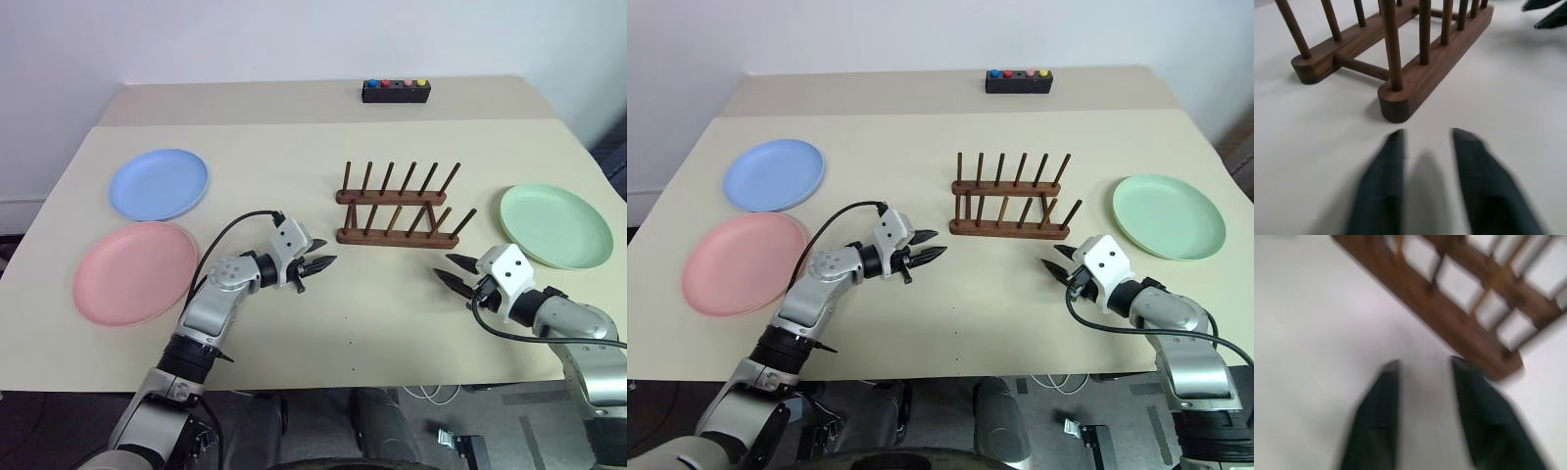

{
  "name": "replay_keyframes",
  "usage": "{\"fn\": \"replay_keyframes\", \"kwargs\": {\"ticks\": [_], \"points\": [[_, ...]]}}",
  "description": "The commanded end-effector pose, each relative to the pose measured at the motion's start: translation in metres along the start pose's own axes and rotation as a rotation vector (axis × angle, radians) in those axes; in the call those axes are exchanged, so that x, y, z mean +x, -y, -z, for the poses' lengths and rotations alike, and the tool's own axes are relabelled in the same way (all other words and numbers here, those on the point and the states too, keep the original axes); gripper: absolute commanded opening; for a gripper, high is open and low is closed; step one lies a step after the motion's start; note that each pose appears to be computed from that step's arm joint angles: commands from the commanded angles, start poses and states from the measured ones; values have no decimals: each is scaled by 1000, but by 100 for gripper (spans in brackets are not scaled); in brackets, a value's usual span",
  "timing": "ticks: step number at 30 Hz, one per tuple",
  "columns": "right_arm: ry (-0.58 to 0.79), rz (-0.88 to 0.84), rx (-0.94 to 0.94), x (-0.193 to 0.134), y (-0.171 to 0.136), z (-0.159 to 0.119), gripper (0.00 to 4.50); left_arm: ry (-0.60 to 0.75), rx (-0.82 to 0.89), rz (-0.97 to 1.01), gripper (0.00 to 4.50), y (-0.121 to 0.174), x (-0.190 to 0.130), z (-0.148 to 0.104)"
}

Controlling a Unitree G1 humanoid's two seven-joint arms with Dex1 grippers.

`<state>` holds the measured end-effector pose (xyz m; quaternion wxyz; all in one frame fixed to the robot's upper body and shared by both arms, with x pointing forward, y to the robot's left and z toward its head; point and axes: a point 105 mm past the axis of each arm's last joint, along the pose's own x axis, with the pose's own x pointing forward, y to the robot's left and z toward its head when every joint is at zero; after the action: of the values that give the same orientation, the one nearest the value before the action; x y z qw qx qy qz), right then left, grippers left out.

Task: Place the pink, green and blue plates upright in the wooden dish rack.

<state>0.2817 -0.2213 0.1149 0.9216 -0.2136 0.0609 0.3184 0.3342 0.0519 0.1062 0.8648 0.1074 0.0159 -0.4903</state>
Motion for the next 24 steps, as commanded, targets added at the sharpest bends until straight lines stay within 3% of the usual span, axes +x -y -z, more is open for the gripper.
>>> {"fn": "replay_keyframes", "kwargs": {"ticks": [1,3,4,9,13,19,24], "points": [[79,-92,-32,5,-16,-29,334,97,1,-40,343,-12,-22,-33],[92,-118,-36,9,-22,-34,437,99,1,-80,439,-20,-31,-38],[96,-131,-44,11,-26,-35,445,95,-1,-113,446,-26,-37,-40],[186,-280,-69,20,-60,-59,445,29,-5,-430,446,-84,-96,-42],[215,-345,-96,30,-71,-67,445,-101,7,-741,446,-127,-173,-40],[205,-381,-115,35,-70,-63,445,-129,-99,-998,446,-149,-228,-43],[225,-407,-138,36,-67,-69,445,-344,-212,-1147,446,-147,-266,-10]]}}
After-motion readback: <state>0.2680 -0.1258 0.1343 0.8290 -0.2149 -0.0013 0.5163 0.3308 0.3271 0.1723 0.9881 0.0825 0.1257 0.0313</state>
